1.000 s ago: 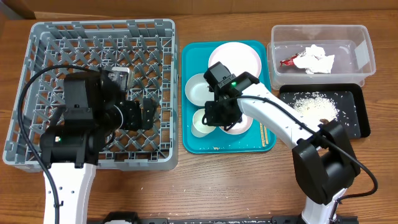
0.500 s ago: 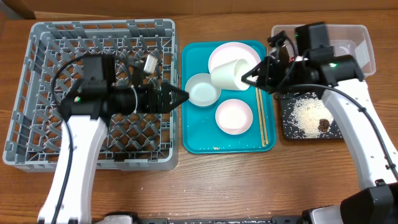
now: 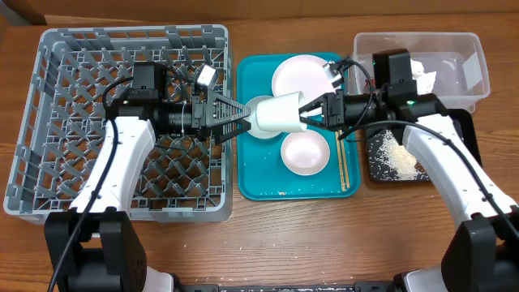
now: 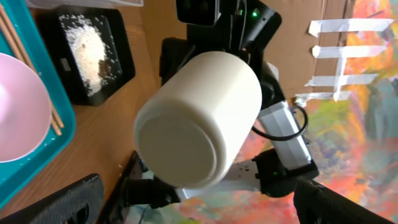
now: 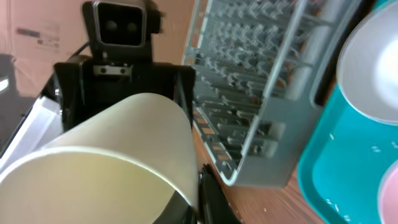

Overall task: Sort waste into correct bins and load items into the dishwasher
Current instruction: 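Hand the white cup from the right gripper to the left gripper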

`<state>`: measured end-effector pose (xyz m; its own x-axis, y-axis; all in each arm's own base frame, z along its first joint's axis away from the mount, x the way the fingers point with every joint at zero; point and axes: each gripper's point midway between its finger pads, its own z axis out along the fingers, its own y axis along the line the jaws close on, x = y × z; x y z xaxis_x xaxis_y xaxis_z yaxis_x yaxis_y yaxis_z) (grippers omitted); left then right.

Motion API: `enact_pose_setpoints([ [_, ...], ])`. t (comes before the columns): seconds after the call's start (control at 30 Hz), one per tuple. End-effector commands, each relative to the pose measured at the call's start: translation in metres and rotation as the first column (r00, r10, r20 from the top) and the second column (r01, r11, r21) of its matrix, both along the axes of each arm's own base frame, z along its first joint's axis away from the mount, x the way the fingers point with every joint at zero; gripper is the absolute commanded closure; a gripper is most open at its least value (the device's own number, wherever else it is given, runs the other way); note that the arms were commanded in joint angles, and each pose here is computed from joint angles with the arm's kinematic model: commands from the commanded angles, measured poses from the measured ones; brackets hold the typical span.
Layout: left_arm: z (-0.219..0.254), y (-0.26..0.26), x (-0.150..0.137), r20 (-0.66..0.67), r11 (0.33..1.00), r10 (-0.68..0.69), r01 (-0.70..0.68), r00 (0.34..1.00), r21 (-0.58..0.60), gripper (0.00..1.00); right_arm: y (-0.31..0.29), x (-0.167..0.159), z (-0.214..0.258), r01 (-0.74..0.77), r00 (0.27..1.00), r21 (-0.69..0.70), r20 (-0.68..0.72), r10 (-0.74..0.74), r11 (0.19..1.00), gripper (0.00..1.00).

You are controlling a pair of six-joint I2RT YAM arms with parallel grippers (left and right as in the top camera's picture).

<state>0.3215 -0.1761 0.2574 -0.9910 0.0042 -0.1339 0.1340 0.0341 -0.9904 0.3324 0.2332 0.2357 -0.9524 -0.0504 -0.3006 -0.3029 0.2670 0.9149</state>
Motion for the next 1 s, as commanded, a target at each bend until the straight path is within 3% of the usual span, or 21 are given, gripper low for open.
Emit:
enact_pose_setpoints([
  [0.0,0.014,-0.003,-0.003,0.006,0.999,-0.026,0.026,1.0,-0.043,0.04,0.015,-0.008,0.01,-0.046,0.999,0.043,-0.013,0.047,0.998,0.96],
  [0.37,0.014,-0.003,-0.004,-0.013,0.999,-0.026,0.026,1.0,-0.043,0.14,0.054,-0.007,-0.001,-0.04,0.999,-0.011,0.006,0.04,0.999,0.96],
  [0.77,0.014,-0.013,-0.01,-0.012,0.997,-0.06,0.06,0.998,-0.043,0.33,0.076,0.003,-0.037,-0.081,0.994,0.012,-0.071,0.082,0.997,0.96],
  [0.9,0.014,-0.015,-0.01,-0.011,0.997,-0.064,0.063,0.998,-0.042,0.51,0.077,0.0,-0.032,-0.104,0.992,0.034,-0.066,0.106,0.994,0.95],
  [0.97,0.013,-0.015,-0.01,-0.008,0.997,-0.064,0.063,0.998,-0.041,0.62,0.077,0.0,-0.032,-0.104,0.992,0.034,-0.065,0.106,0.994,0.8],
])
